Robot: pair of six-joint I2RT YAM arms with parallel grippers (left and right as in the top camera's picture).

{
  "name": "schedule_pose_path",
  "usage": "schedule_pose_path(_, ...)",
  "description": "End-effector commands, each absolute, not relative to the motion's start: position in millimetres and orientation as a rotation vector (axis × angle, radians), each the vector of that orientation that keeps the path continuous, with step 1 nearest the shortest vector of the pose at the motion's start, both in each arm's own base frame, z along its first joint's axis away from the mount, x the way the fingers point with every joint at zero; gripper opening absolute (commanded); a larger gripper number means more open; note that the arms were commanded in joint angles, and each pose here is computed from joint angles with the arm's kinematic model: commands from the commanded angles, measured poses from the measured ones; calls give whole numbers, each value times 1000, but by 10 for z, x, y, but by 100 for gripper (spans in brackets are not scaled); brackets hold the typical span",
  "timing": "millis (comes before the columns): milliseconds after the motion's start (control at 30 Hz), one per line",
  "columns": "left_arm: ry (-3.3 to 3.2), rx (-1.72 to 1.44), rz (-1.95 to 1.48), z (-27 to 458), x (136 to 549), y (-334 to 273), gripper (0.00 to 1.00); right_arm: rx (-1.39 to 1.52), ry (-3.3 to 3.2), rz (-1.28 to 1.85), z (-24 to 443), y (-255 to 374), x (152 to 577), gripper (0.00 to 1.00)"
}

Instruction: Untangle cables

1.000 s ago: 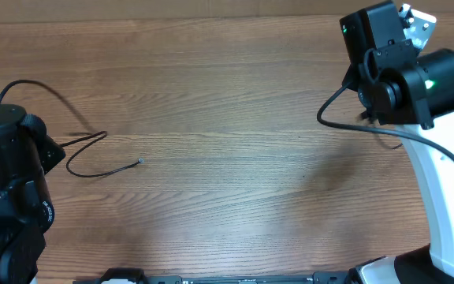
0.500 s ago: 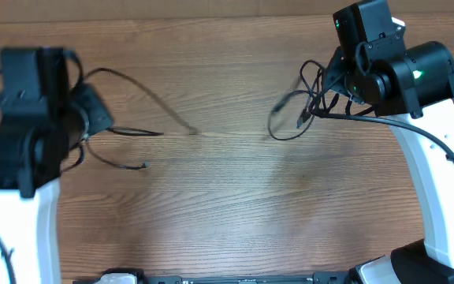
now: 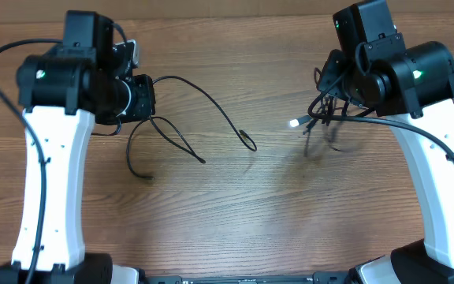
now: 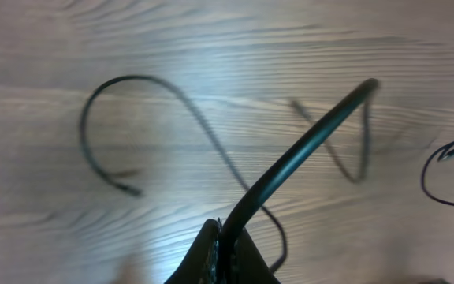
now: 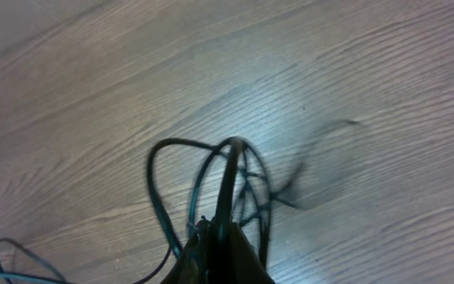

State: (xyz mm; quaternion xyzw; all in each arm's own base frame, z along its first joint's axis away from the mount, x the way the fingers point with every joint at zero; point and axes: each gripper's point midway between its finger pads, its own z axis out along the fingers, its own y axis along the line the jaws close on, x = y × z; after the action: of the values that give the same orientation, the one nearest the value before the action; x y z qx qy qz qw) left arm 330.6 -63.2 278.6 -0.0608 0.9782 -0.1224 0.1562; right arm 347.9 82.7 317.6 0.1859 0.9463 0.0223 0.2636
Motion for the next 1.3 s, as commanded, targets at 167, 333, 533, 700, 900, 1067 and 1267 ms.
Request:
schedule_pose_path(167,2898,-451,8,2372,3444,-216,14,494,2565,58,3194,817,3449,4)
schedule_pose_path(333,2964,-451,40,2161,3504,-213,22,485,2579,98,3185,873,3439,4)
schedule_pose_path(533,3026,-423,69,1992,3528,-210,95,483,2585,106,3180,884,3431,4)
schedule_pose_path(700,3016,-434,65,2015,3545,-187,100,473,2608,149,3165,944,3402,4)
schedule_pose_path(900,2927,-545,40,2277,3594,37,100,338,2663,258,3153,1127,3351,4)
schedule_pose_path(1067,2795,-693,14,2689,3606,408,99,337,2675,263,3141,1134,3326,4)
schedule_pose_path(1267,2713,-786,-151,2939,3554,679,100,338,2675,264,3142,1135,3326,4)
